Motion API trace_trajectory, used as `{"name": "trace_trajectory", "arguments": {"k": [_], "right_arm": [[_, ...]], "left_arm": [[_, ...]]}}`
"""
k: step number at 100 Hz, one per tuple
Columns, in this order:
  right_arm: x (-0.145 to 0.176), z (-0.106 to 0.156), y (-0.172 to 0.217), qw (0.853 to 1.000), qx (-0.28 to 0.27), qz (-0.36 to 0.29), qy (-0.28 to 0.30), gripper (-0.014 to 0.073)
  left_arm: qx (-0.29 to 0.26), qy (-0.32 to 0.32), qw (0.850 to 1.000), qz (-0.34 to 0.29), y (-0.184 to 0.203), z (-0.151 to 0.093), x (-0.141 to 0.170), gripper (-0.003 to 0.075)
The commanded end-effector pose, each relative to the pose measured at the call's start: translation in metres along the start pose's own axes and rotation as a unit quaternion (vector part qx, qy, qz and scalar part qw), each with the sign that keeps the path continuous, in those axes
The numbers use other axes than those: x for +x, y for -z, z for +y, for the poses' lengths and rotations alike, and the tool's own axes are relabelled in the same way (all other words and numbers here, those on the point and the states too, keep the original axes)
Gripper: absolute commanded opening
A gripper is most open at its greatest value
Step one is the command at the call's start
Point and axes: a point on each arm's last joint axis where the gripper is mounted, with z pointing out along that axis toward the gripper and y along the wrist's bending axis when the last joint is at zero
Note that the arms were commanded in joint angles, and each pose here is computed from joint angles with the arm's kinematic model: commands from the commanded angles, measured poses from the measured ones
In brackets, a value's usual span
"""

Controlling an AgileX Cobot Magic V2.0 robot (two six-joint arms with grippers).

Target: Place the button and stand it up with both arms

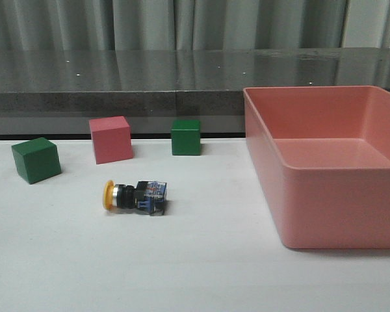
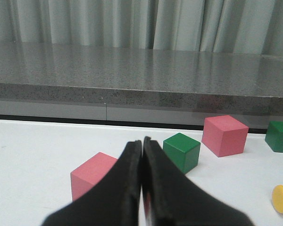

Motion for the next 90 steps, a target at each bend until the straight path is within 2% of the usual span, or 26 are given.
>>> {"name": "trace_trajectory", "arguments": {"k": [1, 23, 48, 65, 77, 90], "right_arm": [[0.010, 0.001, 0.040, 0.995, 0.042, -0.093, -0.015, -0.0057], [0.078, 0.022, 0.055, 0.983, 0.089, -0.158, -0.030, -0.0057], [0.164, 0.054, 0.067, 0.953, 0.147, -0.264, -0.033, -0.0057], [0.219, 0.076, 0.065, 0.941, 0.158, -0.296, -0.036, -0.0057], [0.245, 0.087, 0.068, 0.931, 0.161, -0.325, -0.040, -0.0057], [0.258, 0.094, 0.076, 0.910, 0.176, -0.374, -0.038, -0.0057]], "left_arm": [[0.008, 0.006, 0.999, -0.040, 0.002, 0.000, 0.001, -0.0019], [0.008, 0.006, 0.999, -0.040, 0.002, 0.000, 0.001, -0.0019], [0.008, 0.006, 0.999, -0.040, 0.002, 0.000, 0.001, -0.0019], [0.008, 0.006, 0.999, -0.040, 0.002, 0.000, 0.001, -0.0019], [0.008, 0.006, 0.999, -0.040, 0.002, 0.000, 0.001, -0.0019], [0.008, 0.006, 0.999, -0.040, 0.002, 0.000, 0.001, -0.0019]]}}
